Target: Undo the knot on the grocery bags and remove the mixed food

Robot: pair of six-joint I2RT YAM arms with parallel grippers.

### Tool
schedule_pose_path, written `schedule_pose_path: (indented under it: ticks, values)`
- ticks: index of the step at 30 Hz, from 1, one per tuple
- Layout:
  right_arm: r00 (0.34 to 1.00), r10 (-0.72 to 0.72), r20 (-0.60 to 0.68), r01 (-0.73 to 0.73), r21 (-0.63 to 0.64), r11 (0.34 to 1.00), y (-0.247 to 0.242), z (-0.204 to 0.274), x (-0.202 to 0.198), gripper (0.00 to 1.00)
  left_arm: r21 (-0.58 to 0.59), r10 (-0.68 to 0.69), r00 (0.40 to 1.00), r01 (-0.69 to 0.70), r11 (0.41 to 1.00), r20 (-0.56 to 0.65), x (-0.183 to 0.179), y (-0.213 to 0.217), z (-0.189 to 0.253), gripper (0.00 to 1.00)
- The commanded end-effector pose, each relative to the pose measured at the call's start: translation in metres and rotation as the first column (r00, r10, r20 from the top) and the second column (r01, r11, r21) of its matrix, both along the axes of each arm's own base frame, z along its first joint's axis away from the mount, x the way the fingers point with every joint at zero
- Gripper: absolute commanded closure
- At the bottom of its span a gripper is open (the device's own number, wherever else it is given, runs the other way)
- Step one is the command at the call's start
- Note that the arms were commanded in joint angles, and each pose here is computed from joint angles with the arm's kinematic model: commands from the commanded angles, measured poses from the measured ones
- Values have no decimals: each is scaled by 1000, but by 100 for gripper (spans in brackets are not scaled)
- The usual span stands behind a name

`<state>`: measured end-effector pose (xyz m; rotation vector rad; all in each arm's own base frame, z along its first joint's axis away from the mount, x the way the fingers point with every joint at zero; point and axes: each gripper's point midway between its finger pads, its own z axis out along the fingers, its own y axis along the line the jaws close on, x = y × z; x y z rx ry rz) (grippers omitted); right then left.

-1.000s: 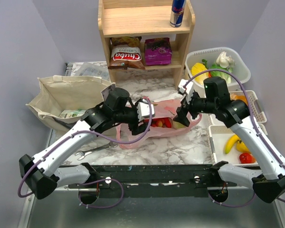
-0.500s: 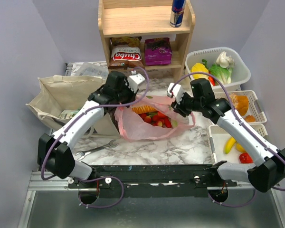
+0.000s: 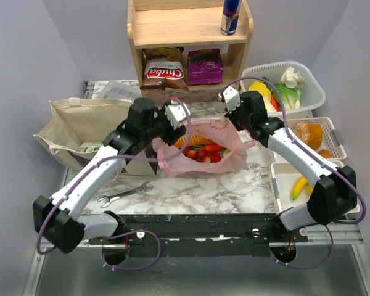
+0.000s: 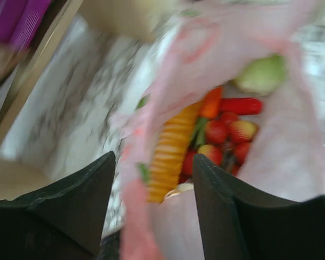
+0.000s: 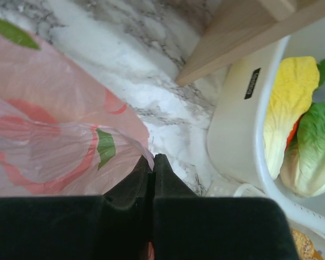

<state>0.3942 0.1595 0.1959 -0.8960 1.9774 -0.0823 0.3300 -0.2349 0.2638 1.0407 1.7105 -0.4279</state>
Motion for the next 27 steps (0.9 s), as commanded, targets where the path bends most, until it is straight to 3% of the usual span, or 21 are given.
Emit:
schedule_pose_path:
  ticks: [1,4,7,14,17,23,27]
  values:
    - [993,-111,29,108,101,989,1,21,20,99,55,-382,891,381,923,246,-71,-50,37,46]
    - [990,-142,10,140,126,982,2,20,22,99,118,-437,879,422,899,192,-79,-71,16,61]
    - [985,-173,25,168,143,975,0,27,25,99,227,-418,899,384,895,128,-60,-80,-28,71]
    - [943,-313,114,288,195,938,-25,54,39,99,366,-316,947,276,889,54,-4,-93,-101,71]
    - [938,-319,134,286,219,933,-30,62,42,99,397,-266,963,228,889,41,15,-96,-119,67]
    - [965,-256,62,241,187,952,-25,31,32,99,473,-227,968,150,868,110,51,-94,-138,41]
    - [966,-258,23,250,175,952,-27,14,31,99,521,-213,975,147,841,69,59,-89,-164,37]
